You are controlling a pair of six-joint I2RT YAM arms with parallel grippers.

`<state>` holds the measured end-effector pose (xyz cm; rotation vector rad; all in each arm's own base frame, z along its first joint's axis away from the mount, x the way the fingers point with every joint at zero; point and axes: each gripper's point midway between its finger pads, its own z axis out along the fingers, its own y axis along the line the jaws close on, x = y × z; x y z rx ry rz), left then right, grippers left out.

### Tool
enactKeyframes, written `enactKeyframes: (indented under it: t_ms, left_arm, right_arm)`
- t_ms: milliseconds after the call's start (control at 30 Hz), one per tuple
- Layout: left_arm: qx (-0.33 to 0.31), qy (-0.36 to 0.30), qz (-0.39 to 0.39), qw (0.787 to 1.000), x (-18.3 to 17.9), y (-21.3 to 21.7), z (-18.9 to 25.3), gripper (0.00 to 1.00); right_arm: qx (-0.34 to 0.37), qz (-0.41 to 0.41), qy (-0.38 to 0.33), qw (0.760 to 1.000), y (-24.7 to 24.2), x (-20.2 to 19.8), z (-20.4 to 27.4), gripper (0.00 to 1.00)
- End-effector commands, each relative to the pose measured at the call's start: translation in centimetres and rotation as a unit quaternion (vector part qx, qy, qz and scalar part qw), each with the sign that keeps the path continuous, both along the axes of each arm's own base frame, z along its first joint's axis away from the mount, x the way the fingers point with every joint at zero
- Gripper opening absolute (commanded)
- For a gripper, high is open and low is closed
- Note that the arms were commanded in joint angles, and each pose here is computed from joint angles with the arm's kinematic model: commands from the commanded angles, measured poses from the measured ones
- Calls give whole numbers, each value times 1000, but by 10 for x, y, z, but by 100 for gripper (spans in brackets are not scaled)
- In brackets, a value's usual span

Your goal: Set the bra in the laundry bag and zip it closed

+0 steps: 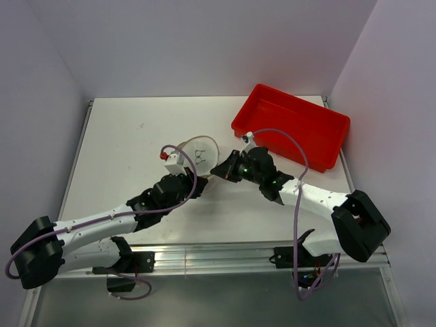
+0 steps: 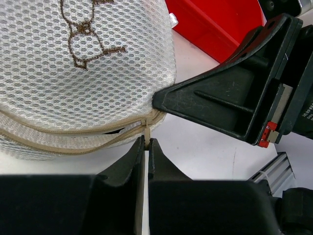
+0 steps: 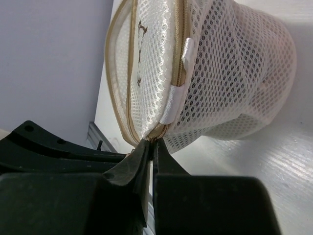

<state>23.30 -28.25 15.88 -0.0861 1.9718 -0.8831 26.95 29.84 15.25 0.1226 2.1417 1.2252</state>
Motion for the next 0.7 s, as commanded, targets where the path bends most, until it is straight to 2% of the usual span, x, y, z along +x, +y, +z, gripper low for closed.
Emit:
enactKeyframes:
  t_ms: [0,400,533,567,667]
  left_arm:
    - [1,-40,23,999,8,9,29,0]
    - [81,-33,93,992,2,66,14,0]
    - [80,-31,110,990,-1,80,18,0]
    - [79,-28,114,990,-2,82,17,0]
    - [65,-29,108,992,-6,82,22,0]
  right_arm:
    - [6,-20,-42,999,-4,19,24,0]
    - [-45,-30,-75,996,-26,55,30,0]
    - [-78,-37,-80,993,-28,78,27,0]
    - [-81,-30,-93,992,-25,86,37,0]
    - [-93,-4,-80,992,-9,104,29,0]
